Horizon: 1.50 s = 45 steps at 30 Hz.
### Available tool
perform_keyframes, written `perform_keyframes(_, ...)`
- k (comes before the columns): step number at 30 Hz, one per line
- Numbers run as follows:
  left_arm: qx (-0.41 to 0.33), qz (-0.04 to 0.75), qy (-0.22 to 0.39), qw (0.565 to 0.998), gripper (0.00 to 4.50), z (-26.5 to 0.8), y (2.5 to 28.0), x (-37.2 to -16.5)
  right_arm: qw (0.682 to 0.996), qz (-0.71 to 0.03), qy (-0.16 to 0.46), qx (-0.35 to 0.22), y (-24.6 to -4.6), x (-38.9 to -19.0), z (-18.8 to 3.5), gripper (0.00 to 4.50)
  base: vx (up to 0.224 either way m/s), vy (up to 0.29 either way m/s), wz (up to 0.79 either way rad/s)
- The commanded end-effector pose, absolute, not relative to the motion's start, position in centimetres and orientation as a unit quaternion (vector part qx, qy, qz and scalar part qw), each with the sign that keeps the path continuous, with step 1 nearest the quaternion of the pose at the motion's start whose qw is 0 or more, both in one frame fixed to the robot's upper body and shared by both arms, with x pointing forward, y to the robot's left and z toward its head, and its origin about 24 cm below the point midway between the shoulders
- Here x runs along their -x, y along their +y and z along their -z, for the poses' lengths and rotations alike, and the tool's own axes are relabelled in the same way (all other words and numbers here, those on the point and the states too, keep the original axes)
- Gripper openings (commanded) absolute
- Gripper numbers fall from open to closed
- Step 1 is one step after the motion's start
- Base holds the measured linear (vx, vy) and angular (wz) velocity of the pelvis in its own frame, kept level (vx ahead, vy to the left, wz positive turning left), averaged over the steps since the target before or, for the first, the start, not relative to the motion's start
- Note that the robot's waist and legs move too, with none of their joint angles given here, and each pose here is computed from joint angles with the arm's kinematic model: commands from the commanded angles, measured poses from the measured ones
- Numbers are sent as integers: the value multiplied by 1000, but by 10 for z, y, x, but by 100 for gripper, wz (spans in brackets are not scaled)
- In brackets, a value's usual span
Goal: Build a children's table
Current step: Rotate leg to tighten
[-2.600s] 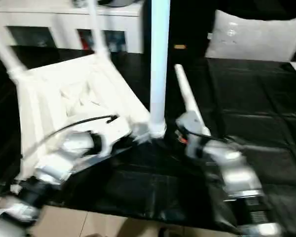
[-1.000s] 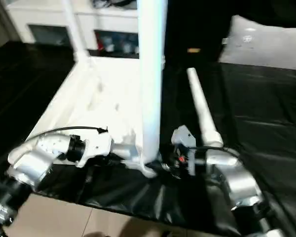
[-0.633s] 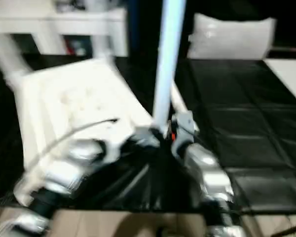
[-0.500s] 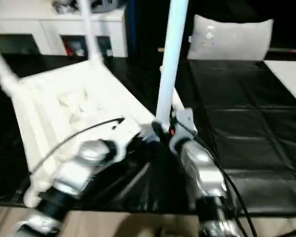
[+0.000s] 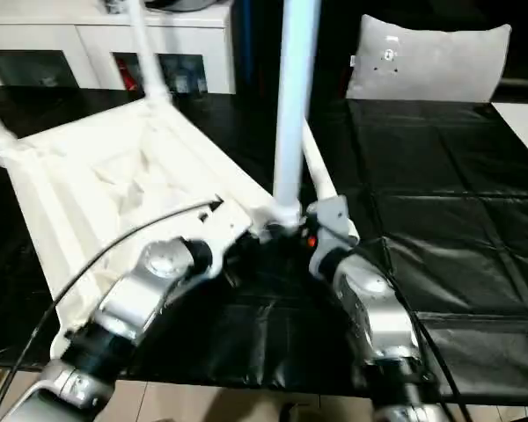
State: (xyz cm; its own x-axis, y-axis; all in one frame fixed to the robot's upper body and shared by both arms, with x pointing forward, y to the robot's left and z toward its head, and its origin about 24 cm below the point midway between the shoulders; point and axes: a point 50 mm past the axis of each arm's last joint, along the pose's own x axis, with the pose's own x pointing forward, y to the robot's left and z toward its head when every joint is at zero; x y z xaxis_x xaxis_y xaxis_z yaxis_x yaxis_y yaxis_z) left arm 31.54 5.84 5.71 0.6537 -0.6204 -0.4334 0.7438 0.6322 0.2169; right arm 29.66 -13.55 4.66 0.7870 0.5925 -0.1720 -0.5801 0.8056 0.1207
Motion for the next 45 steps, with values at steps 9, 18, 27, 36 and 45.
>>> perform_keyframes(9, -185, 349, 133, 909, 0, -72, 71, -333, 936, -342, 80, -22, -145, -279, -64, 443, 0, 0, 0)
perform_keyframes(18, -244, 499, 131, 821, 0, -61, 83, -310, 917, -392, 72, 38, -160, -276, -75, 443, 0, 0, 0)
perform_keyframes(27, -313, 618, 153, 705, 0, -50, 113, -289, 841, -515, 108, 124, -172, -266, -78, 443, 0, 0, 0)
perform_keyframes(36, -325, 695, 164, 621, 0, -54, 125, -277, 789, -590, 114, 127, -161, -272, -73, 426, 0, 0, 0)
perform_keyframes(45, -328, 707, 161, 606, 0, -56, 128, -278, 756, -636, 119, 104, -149, -276, -71, 342, 0, 0, 0)
